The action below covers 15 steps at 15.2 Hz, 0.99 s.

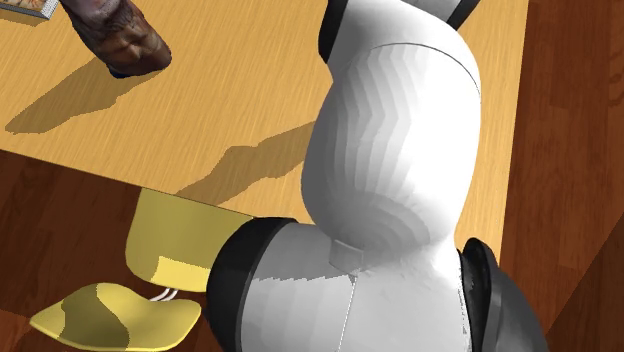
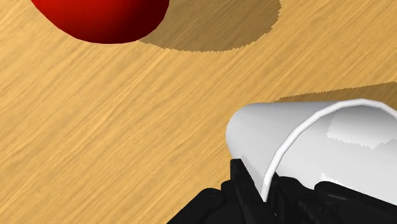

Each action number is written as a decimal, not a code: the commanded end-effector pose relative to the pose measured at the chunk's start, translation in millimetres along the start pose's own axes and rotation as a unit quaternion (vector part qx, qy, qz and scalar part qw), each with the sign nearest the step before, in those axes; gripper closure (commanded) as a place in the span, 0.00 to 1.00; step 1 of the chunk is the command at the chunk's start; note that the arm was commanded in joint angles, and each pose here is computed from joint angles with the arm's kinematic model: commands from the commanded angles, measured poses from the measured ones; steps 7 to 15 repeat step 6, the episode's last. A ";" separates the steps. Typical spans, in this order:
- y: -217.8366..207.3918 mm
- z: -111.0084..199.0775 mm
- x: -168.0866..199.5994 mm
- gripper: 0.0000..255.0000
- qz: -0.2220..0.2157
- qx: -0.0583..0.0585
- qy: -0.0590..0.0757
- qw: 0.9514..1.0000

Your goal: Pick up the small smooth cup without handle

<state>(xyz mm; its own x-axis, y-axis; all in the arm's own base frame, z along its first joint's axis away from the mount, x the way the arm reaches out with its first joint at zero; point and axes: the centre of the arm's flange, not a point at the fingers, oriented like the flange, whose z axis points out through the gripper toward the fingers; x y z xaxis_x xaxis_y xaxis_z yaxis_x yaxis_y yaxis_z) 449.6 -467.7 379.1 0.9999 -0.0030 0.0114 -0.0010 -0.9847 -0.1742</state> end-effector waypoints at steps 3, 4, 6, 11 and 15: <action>-4.0 -21.1 -0.3 1.00 0.000 0.000 0.000 1.000; -4.9 -26.3 -0.3 1.00 0.000 0.000 0.000 1.000; -5.0 -27.1 -0.3 1.00 0.000 0.000 0.000 1.000; -5.0 -27.1 -0.3 1.00 0.000 0.000 0.000 1.000; -5.0 -27.1 -0.3 1.00 0.000 0.000 0.000 1.000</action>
